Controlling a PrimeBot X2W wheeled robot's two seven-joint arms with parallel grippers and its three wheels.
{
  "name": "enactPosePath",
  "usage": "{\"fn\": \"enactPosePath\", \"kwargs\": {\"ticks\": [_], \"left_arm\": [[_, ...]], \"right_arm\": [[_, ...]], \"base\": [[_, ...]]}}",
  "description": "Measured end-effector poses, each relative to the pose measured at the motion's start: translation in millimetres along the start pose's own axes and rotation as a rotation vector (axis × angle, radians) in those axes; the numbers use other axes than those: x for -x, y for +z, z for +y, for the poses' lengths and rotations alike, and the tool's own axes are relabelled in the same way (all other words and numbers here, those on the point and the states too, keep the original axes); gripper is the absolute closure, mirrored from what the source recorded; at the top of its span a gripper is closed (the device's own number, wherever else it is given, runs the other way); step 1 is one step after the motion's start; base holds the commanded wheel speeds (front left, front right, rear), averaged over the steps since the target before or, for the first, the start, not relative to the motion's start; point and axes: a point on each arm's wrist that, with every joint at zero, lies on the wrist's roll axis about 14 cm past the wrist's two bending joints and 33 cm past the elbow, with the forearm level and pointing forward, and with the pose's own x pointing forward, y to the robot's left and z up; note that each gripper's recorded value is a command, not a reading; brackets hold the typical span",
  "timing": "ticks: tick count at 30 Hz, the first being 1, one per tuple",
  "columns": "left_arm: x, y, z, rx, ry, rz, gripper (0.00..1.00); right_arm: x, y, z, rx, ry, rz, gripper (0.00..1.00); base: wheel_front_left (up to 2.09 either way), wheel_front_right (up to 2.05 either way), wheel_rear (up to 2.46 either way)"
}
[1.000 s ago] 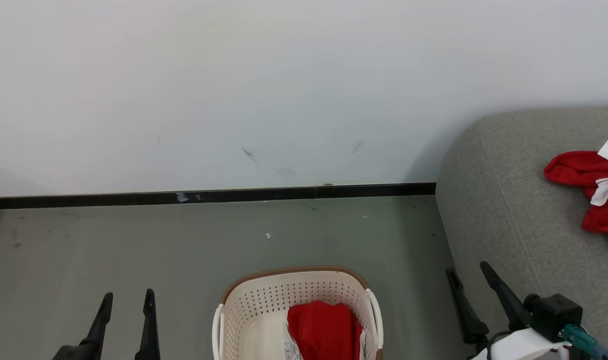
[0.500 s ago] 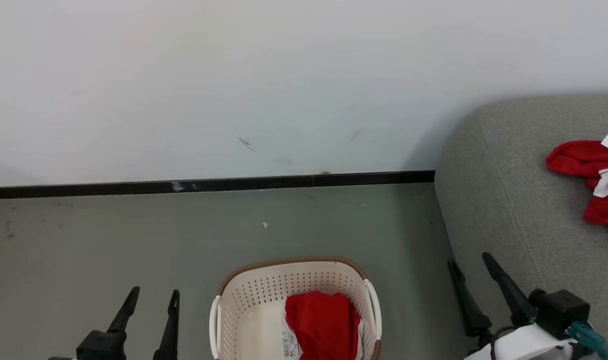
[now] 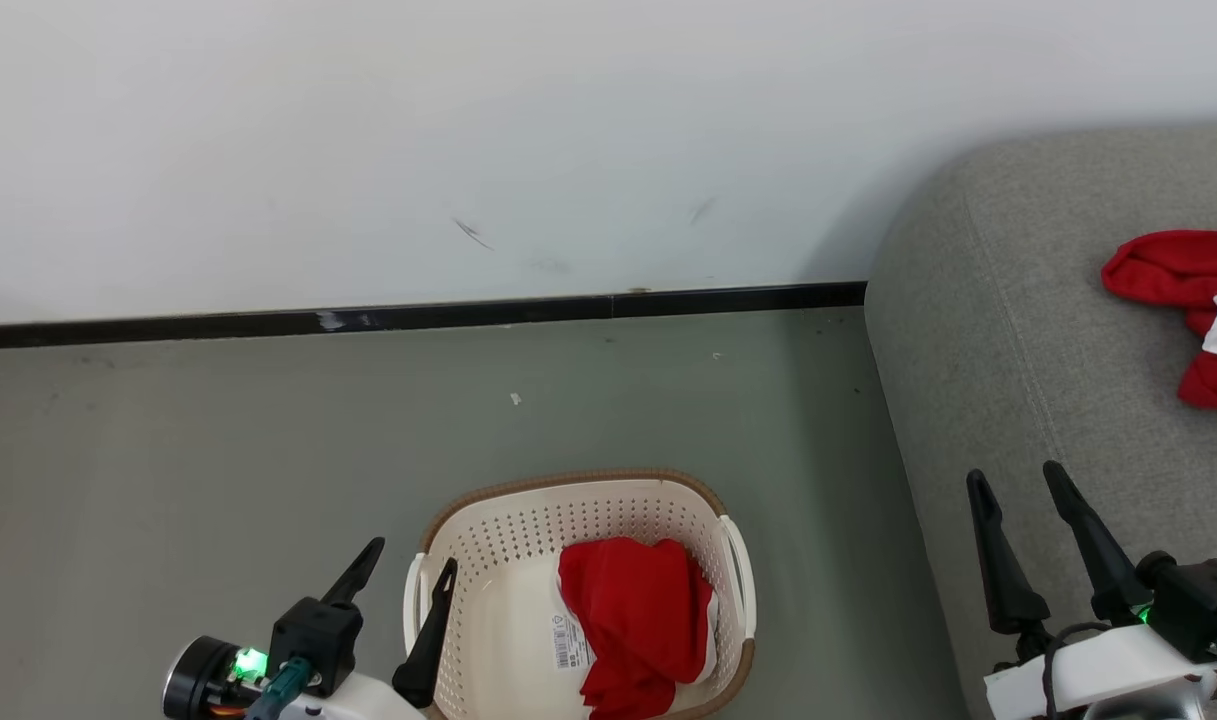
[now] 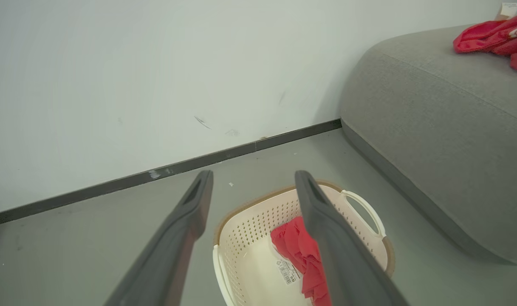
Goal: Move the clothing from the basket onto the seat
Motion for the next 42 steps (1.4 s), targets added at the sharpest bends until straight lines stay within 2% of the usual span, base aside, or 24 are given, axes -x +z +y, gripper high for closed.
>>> {"fn": "enactPosePath", "kwargs": {"ticks": [7,23,42], "left_arm": [[-25,-11,-23,0.017,-0.074,0.047,0.0],[-69,-75,-54,-0.047,-0.224,0.24,0.0],[-119,-149,-66,-0.063,-0.304,0.388,0.0]], "right_arm": [[-1,-4,-19,0.032,-0.054,0.015,0.0],[-21,-18,-36,0.076,-0.094,0.042,0.0],[-55,-51,-56,0.094,-0.135,0.087,0.0]], "base": [[0.0,0.0,0.0],[0.0,0.0,0.0],[0.0,0.0,0.0]]}}
